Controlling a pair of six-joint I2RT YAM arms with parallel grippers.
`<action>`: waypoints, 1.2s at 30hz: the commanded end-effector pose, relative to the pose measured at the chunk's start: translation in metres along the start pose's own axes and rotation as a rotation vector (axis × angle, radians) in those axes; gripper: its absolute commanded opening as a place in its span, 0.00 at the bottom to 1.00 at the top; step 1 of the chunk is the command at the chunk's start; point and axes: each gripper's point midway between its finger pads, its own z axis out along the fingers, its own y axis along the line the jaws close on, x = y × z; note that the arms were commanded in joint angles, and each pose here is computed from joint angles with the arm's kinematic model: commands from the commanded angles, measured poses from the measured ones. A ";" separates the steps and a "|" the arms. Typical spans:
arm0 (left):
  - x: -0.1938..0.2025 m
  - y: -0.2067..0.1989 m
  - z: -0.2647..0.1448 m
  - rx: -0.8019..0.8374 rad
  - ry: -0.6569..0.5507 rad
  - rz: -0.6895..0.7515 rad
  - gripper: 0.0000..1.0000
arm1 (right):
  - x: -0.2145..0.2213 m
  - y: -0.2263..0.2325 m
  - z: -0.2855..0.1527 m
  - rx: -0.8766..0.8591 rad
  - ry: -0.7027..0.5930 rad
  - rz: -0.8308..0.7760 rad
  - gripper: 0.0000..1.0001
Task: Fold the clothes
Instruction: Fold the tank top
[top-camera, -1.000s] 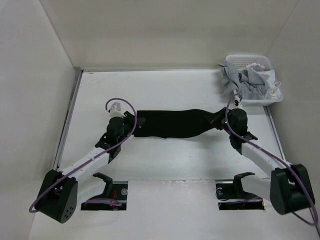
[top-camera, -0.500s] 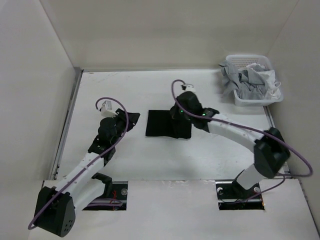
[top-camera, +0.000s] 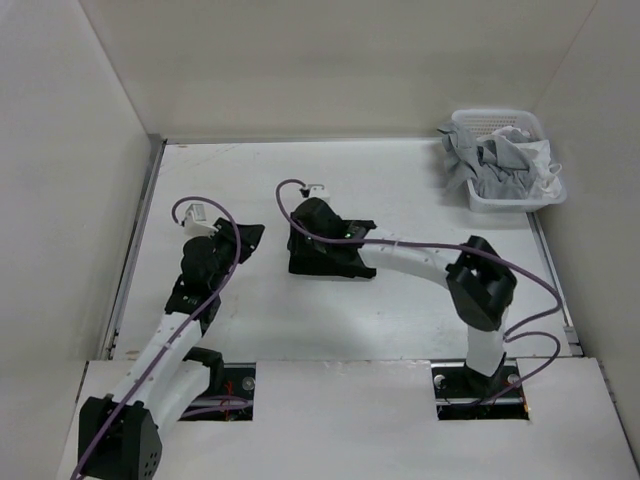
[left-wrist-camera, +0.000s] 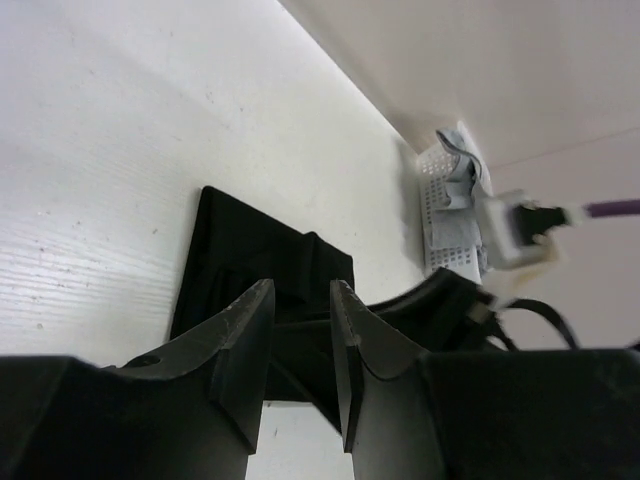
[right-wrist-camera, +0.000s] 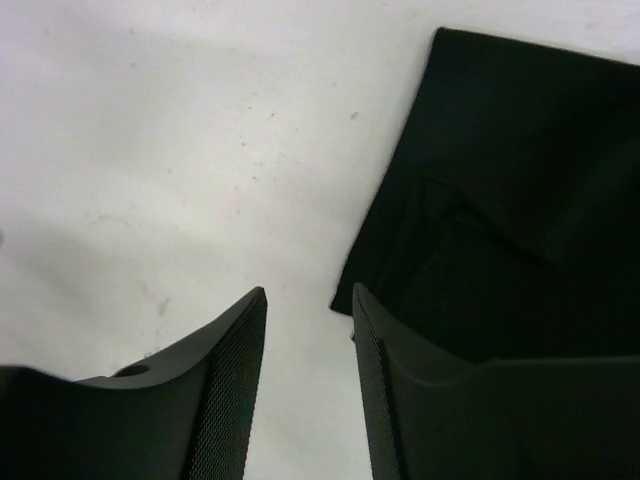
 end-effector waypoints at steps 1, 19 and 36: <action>0.015 -0.014 0.005 0.048 0.048 0.010 0.27 | -0.059 0.007 -0.045 -0.104 -0.185 0.091 0.39; 0.141 0.008 0.042 -0.022 0.274 0.150 0.23 | -0.029 -0.070 0.008 -0.058 -0.035 0.168 0.45; 0.164 0.059 0.049 -0.146 0.333 0.155 0.22 | -0.062 -0.050 0.072 -0.069 -0.011 0.160 0.17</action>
